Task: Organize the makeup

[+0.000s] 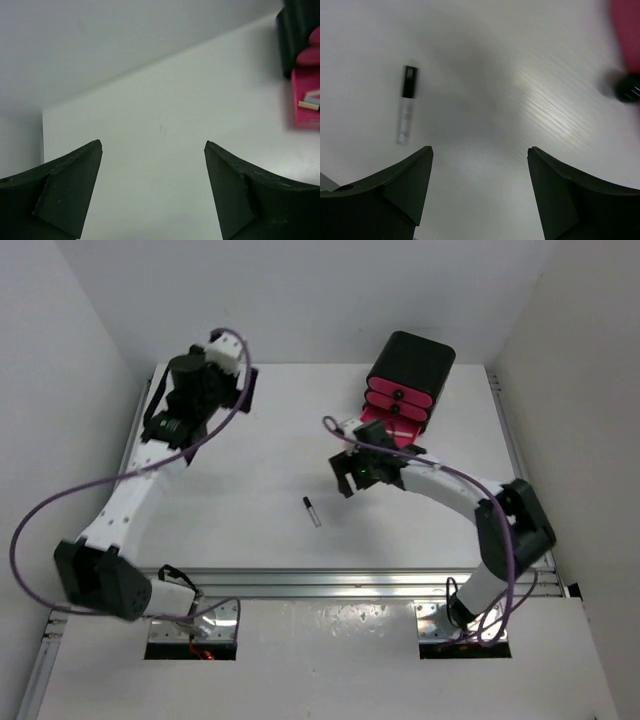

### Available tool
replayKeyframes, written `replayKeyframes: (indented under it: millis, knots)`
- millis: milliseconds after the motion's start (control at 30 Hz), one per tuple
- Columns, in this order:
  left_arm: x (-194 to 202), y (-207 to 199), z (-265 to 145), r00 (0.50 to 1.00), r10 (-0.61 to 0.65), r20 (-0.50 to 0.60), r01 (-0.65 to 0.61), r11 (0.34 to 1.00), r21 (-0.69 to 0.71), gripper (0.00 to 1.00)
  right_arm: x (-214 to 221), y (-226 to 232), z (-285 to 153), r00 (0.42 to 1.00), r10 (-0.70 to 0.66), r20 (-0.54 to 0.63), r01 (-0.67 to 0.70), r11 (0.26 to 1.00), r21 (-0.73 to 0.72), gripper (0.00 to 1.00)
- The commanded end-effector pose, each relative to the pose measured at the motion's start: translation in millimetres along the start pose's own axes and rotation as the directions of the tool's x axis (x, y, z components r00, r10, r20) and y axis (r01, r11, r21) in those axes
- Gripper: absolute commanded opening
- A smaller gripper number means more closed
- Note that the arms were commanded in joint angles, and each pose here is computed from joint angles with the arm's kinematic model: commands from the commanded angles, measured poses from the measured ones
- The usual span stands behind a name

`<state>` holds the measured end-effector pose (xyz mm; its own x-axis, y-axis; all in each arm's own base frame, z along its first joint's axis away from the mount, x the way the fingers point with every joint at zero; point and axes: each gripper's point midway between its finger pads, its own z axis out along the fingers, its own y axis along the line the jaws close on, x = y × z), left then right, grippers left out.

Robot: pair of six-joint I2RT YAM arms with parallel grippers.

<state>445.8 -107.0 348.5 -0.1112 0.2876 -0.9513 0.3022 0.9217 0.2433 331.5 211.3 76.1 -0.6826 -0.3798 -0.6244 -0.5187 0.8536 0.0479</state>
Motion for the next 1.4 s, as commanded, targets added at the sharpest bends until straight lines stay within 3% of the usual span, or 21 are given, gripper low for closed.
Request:
replayKeyframes:
  millis: [0,33,133,167,367,467,567,600,667,767,833,900,1033,1167,1300,1367]
  knots:
    - [85,1,-57,0.954,-0.229,-0.193,0.201,0.967,-0.156,0.90,-19,70,30,0.991,-0.134,0.025,0.136,0.976,-0.168,0.77]
    - [124,5,-69,0.933,-0.258,-0.250,0.205,0.954,-0.218,0.90,-15,91,33,0.984,-0.177,0.015,0.177,0.966,-0.191,0.77]
    - [141,8,-101,0.916,-0.342,-0.211,0.282,0.921,-0.268,0.90,-21,111,56,0.983,-0.183,-0.020,0.175,0.960,-0.218,0.77]
    - [166,0,-108,0.901,-0.354,-0.250,0.285,0.919,-0.273,0.90,-11,116,68,0.982,-0.179,-0.066,0.161,0.963,-0.216,0.77]
    - [196,-15,-125,0.876,-0.431,-0.217,0.371,0.889,-0.268,0.90,11,103,95,0.964,-0.151,-0.219,0.134,0.987,-0.091,0.71]
    - [200,-16,-126,0.876,-0.431,-0.217,0.371,0.889,-0.268,0.90,32,97,103,0.947,-0.150,-0.285,0.148,0.989,-0.029,0.61]
    - [192,-13,-125,0.891,-0.420,-0.174,0.370,0.892,-0.261,0.90,54,96,98,0.922,-0.187,-0.339,0.182,0.982,-0.047,0.37]
    - [189,-12,-124,0.893,-0.420,-0.162,0.372,0.891,-0.259,0.90,50,101,95,0.927,-0.196,-0.318,0.184,0.980,-0.070,0.18]
    - [198,-13,-125,0.889,-0.420,-0.180,0.366,0.890,-0.270,0.90,52,101,94,0.927,-0.211,-0.310,0.197,0.977,-0.078,0.00]
    - [200,-19,-125,0.888,-0.421,-0.185,0.373,0.895,-0.245,0.90,33,99,83,0.937,-0.240,-0.253,0.223,0.970,-0.092,0.00]
    - [210,-25,-126,0.872,-0.444,-0.205,0.395,0.887,-0.241,0.90,2,92,76,0.932,-0.326,-0.160,0.314,0.944,-0.097,0.00]
    - [215,-28,-126,0.862,-0.459,-0.214,0.412,0.882,-0.231,0.90,-40,67,60,0.899,-0.433,-0.064,0.432,0.901,-0.033,0.00]
    - [217,-28,-126,0.860,-0.462,-0.215,0.416,0.880,-0.228,0.90,-123,5,31,0.853,-0.513,0.099,0.489,0.850,0.194,0.00]
    - [230,-26,-125,0.852,-0.465,-0.240,0.411,0.879,-0.243,0.90,-159,-78,20,0.842,-0.528,0.113,0.462,0.812,0.357,0.00]
    - [237,-30,-123,0.840,-0.476,-0.262,0.427,0.877,-0.221,0.90,-143,-130,48,0.826,-0.563,-0.009,0.522,0.759,0.390,0.00]
    - [244,-27,-122,0.828,-0.487,-0.276,0.434,0.870,-0.234,0.90,-139,-153,55,0.775,-0.626,-0.079,0.585,0.665,0.465,0.00]
